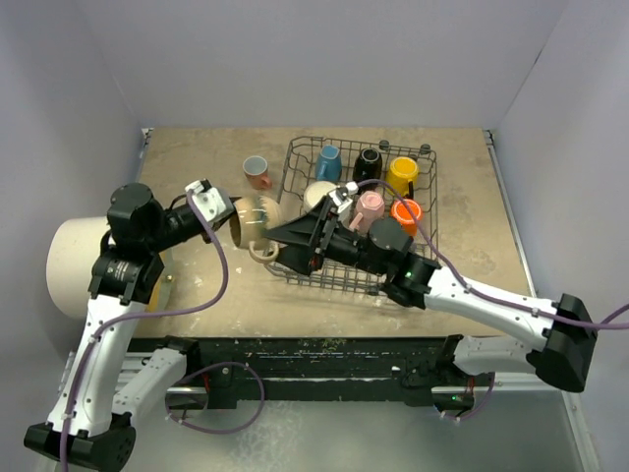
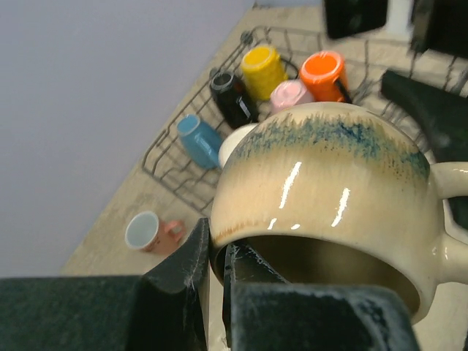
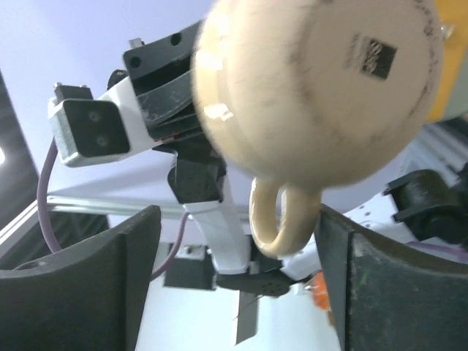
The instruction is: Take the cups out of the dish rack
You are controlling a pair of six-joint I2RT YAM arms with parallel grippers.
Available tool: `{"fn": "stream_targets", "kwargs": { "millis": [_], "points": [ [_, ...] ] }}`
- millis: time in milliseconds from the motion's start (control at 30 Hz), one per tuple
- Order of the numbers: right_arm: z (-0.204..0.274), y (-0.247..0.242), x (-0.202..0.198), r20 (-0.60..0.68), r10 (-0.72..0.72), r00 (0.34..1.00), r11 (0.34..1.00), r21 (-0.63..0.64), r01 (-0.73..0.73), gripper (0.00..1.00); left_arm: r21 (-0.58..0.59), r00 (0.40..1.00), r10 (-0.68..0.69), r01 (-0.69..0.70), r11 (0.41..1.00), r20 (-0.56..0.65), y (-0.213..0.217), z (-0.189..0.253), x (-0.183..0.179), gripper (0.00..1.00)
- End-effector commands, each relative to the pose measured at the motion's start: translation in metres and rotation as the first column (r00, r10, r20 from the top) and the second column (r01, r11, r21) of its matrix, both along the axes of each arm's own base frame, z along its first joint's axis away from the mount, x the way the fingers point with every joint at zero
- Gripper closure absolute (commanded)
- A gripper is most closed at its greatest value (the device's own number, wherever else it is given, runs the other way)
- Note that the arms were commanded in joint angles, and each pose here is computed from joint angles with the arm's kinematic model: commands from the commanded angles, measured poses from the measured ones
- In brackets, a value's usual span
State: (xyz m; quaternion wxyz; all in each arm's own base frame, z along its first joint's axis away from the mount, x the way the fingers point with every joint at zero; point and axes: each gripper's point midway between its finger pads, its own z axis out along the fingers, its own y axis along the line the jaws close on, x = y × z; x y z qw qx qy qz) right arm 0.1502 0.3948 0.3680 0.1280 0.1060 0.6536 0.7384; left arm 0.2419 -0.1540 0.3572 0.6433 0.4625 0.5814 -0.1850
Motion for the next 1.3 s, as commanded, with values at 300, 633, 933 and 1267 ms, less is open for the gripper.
{"fn": "stream_targets", "kwargs": {
  "millis": [300,633,933,1267],
  "points": [
    [-0.076,-0.123,0.044,0.022,-0.449,0.893,0.743,-0.546,0.387,0.0,0.431,0.665,0.727,-0.613,0.662,-0.171,0.116,-0.083,0.12,1.0],
    [-0.092,-0.151,0.043,0.063,-0.481,0.875,0.668,-0.619,0.412,0.0,0.621,0.553,0.796,-0.54,0.567,-0.246,0.124,-0.149,0.175,1.0],
    [-0.091,-0.166,0.046,0.108,-0.504,0.857,0.61,-0.658,0.442,0.0,0.749,0.423,0.869,-0.482,0.455,-0.256,0.164,-0.209,0.224,1.0],
    [-0.105,-0.174,0.051,0.152,-0.505,0.85,0.534,-0.719,0.445,0.0,0.77,0.398,0.893,-0.497,0.4,-0.208,0.189,-0.235,0.274,1.0]
  ]
}}
